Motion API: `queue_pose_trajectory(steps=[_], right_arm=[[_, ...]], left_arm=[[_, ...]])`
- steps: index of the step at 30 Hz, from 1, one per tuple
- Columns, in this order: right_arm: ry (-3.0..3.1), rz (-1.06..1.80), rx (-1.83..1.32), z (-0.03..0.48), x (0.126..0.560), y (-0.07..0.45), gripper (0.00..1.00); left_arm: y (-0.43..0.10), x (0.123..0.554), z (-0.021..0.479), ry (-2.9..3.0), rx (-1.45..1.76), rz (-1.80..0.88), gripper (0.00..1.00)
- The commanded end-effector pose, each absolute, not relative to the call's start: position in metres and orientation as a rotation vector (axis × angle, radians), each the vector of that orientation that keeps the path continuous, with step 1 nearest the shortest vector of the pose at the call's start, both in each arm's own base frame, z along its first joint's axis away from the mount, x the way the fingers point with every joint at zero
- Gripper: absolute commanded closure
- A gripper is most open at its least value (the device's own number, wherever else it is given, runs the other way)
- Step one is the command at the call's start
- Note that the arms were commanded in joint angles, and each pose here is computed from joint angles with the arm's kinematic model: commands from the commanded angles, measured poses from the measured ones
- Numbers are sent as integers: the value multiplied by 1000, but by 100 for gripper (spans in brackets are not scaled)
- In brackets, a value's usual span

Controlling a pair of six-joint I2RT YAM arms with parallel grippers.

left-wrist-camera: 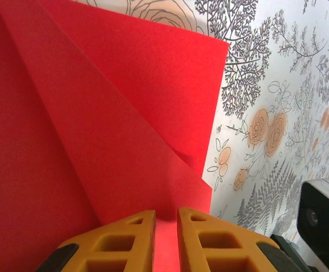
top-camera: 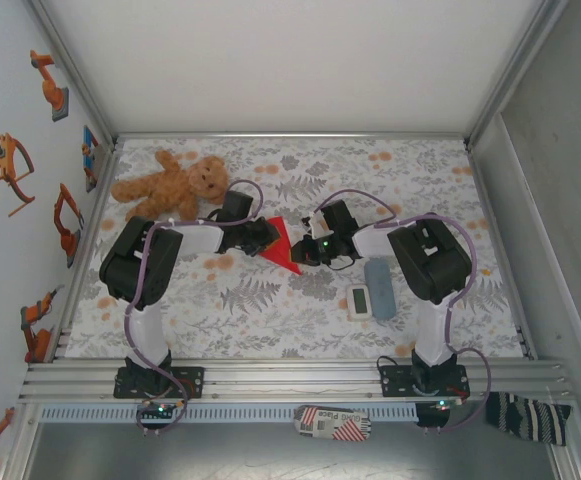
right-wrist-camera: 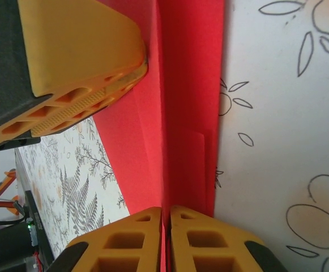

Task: Fold a paper plane with a square sheet of paper (pick it up from the middle)
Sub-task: Fourth fold the wing at the center of the table.

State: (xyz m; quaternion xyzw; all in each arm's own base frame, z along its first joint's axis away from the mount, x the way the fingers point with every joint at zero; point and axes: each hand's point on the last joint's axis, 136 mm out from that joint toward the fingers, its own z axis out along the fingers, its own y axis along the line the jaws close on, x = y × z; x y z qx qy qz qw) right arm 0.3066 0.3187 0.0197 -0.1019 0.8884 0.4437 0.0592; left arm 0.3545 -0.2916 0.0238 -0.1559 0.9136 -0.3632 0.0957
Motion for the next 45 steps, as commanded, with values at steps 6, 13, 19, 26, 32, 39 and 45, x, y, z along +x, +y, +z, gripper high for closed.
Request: queue_pose_trajectory(steps=[6, 13, 19, 26, 32, 39, 45], right_arm=[[2936, 1079, -210, -51, 278, 284, 84], [2935, 1078, -205, -52, 279, 283, 83], [2926, 1085, -205, -51, 279, 284, 82], [2925, 1087, -190, -52, 280, 282, 82], [2913, 1098, -163, -53, 281, 280, 88], [2879, 1122, -159, -49, 284, 280, 89], [2826, 1164, -175, -40, 287, 283, 89]], left_arm=[[-299, 361, 32, 2691, -400, -1118, 80], [-303, 362, 40, 2676, -354, -1145, 79], [-304, 361, 45, 2673, -326, -1146, 78], [-306, 361, 49, 2667, -308, -1154, 77], [-290, 358, 57, 2623, -351, -1101, 71], [-276, 343, 37, 2627, -446, -1086, 64], [-268, 339, 17, 2676, -531, -1025, 65]])
